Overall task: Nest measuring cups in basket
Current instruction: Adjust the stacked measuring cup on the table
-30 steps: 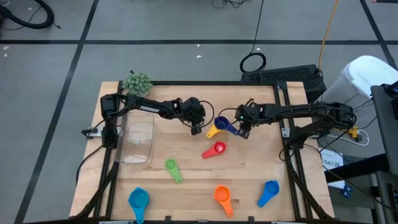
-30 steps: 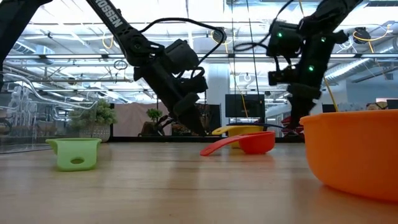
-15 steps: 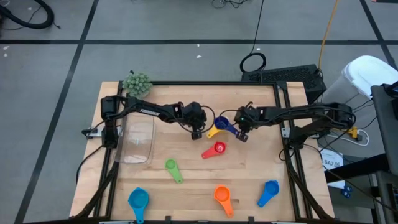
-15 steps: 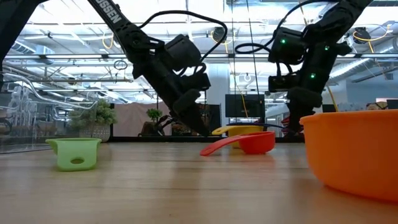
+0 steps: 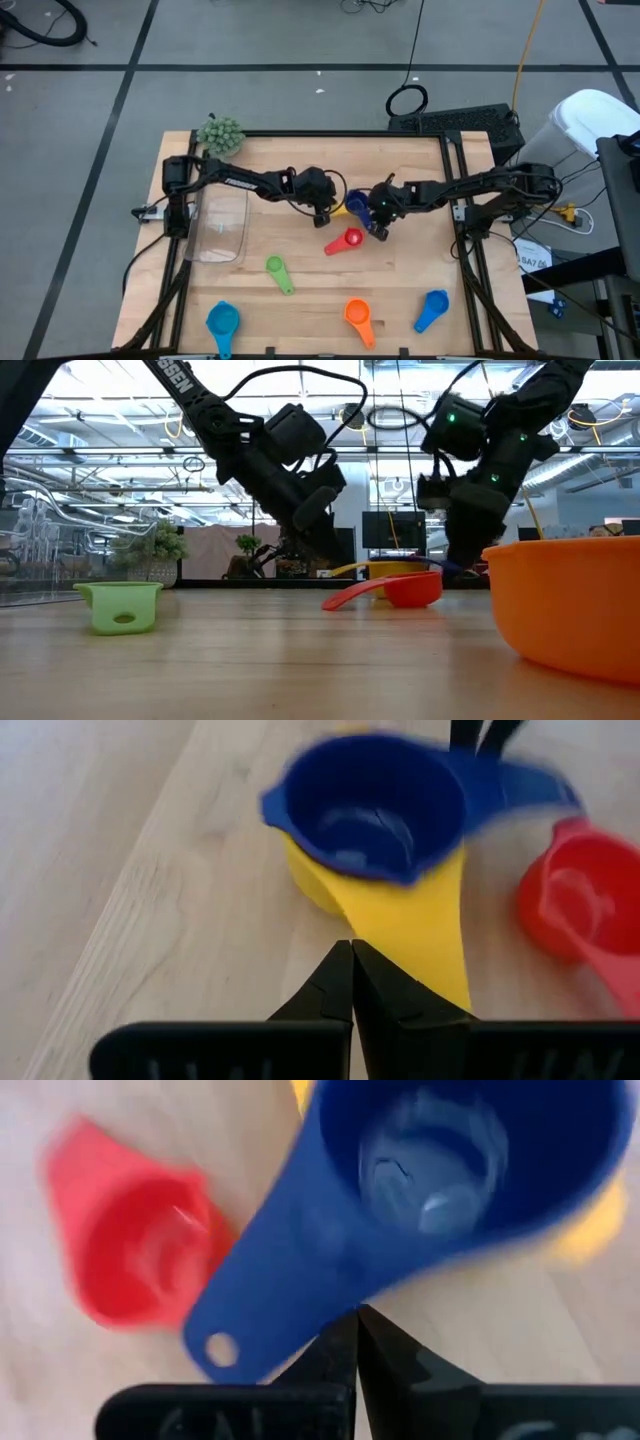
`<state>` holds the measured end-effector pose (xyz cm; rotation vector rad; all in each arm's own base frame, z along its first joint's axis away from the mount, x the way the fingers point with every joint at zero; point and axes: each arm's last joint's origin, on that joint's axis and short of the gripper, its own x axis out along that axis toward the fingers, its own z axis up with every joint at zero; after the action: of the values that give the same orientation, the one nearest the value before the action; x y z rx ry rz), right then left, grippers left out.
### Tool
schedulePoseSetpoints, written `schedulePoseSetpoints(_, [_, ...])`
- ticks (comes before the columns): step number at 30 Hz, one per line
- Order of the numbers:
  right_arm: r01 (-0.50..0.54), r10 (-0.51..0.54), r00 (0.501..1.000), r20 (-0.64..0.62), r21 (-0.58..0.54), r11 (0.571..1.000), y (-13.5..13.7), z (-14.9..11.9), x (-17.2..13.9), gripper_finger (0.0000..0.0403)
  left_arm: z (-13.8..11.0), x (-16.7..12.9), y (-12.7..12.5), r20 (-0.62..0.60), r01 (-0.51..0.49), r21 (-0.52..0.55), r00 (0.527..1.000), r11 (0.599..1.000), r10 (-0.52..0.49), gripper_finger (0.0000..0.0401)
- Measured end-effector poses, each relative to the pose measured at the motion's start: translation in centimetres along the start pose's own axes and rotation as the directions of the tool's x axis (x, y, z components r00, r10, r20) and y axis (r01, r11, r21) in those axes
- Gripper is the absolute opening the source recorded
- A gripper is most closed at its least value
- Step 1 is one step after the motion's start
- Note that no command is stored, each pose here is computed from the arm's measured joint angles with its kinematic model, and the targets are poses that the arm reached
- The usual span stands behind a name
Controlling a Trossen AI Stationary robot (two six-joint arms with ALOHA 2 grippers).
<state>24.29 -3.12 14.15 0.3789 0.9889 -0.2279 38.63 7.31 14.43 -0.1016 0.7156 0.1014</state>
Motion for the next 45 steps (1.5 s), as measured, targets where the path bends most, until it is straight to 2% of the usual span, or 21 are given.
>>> schedulePoseSetpoints(8, [-0.044, 0.042, 0.990, 0.137, 0.007, 0.999, 0.5, 1.4, -0.1, 0.0000, 0.2, 0.0, 0.1, 0.023, -0.004, -0.017, 1.000, 1.000, 0.004, 0.0003])
schedulePoseSetpoints(12, [0.002, -0.003, 0.988, 0.156, 0.008, 1.000, 0.1, 1.5, -0.1, 0.0000, 0.3, 0.0, 0.2, 0.031, -0.014, -0.017, 0.999, 1.000, 0.014, 0.0003])
schedulePoseSetpoints(22, [0.101, -0.102, 0.994, 0.032, 0.034, 0.994, -2.2, 0.7, -0.2, 0.0000, 0.3, -0.1, 1.4, 0.034, -0.026, -0.036, 0.999, 0.999, 0.027, 0.0005])
schedulePoseSetpoints(28, [0.126, -0.124, 0.991, -0.052, 0.022, 0.992, -2.6, -0.1, -0.3, 0.0000, -0.5, -0.3, 2.6, -0.046, -0.056, -0.047, 0.997, 0.997, 0.054, 0.0005])
schedulePoseSetpoints(30, [0.129, -0.127, 0.990, -0.067, 0.021, 0.991, -2.6, -0.2, -0.3, 0.0000, -0.6, -0.9, 3.1, -0.080, -0.071, -0.047, 0.995, 0.996, 0.067, 0.0005])
schedulePoseSetpoints(38, [0.143, -0.142, 0.988, -0.064, 0.018, 0.990, -2.7, -0.2, -0.3, 0.0000, 2.1, -5.5, 4.4, 0.002, -0.166, -0.006, 0.986, 0.986, 0.166, 0.0004])
schedulePoseSetpoints(45, [0.121, -0.120, 0.991, -0.058, 0.016, 0.993, -2.5, -0.1, -0.3, 0.0000, 1.6, -7.9, 6.3, -0.104, -0.268, 0.030, 0.957, 0.963, 0.269, 0.0005])
